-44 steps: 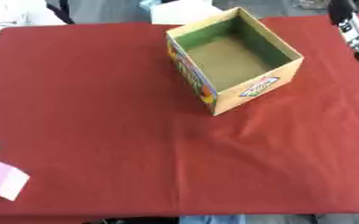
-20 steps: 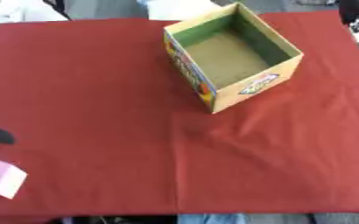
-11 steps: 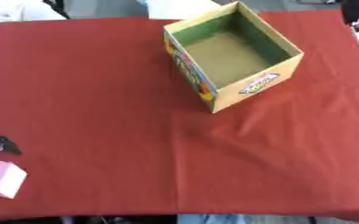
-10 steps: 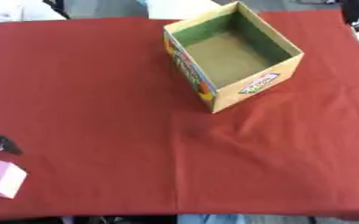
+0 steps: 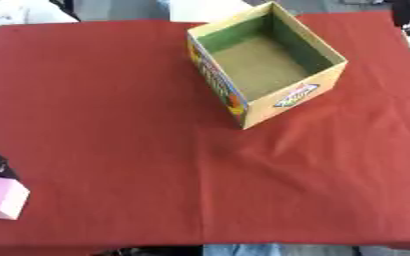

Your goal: Pick up objects on the table and place them in the box.

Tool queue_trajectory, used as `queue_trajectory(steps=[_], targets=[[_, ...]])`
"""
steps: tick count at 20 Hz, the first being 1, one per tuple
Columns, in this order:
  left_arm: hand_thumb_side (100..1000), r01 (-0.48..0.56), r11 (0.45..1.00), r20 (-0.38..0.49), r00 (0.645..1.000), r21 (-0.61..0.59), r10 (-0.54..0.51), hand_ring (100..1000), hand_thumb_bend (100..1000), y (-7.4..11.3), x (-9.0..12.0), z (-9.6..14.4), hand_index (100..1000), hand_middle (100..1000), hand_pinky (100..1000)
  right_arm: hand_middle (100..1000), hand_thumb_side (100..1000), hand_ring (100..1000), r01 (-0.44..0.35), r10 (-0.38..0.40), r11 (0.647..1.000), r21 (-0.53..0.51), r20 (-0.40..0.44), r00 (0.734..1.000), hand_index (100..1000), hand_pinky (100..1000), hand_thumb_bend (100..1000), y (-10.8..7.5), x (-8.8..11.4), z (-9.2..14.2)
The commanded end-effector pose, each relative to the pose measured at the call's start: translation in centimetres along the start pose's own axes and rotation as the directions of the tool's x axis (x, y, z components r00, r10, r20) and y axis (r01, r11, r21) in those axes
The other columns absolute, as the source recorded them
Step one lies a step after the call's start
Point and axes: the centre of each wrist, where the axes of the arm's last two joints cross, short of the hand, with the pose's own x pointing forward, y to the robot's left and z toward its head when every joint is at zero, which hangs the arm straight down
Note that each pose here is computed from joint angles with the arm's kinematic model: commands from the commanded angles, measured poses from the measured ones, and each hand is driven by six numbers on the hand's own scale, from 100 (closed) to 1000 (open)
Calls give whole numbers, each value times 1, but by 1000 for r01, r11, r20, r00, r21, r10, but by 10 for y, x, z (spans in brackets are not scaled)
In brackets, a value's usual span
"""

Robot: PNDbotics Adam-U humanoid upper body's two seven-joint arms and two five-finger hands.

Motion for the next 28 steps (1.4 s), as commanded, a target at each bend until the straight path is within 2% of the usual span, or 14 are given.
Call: queue_trajectory(steps=[1, 7, 16, 22, 28], targets=[[124, 59, 994, -22, 998, 89, -57, 669, 210, 28, 3, 13, 722, 595, 726, 737, 992, 764, -26, 26, 1000, -16, 22, 999, 815, 845, 100, -9, 3, -3], [106, 114, 972, -6, 993, 207, -116, 668, 196, 66, 18, 23, 724, 596, 729, 737, 991, 764, -32, 33, 999, -11, 32, 999, 816, 845, 100, -10, 4, -4], [100, 151, 944, 28, 986, 294, -166, 663, 183, 113, 29, 24, 723, 594, 727, 738, 992, 764, -30, 30, 1000, -3, 45, 999, 816, 844, 100, -10, 5, -7], [100, 151, 931, 65, 981, 332, -183, 658, 162, 140, 32, 17, 724, 593, 725, 738, 991, 764, -27, 26, 1000, 0, 49, 998, 816, 844, 100, -10, 6, -8], [114, 148, 906, 124, 969, 396, -213, 646, 158, 177, 47, -2, 721, 588, 719, 738, 989, 764, -18, 18, 1000, -2, 61, 998, 816, 844, 100, -10, 7, -10]])
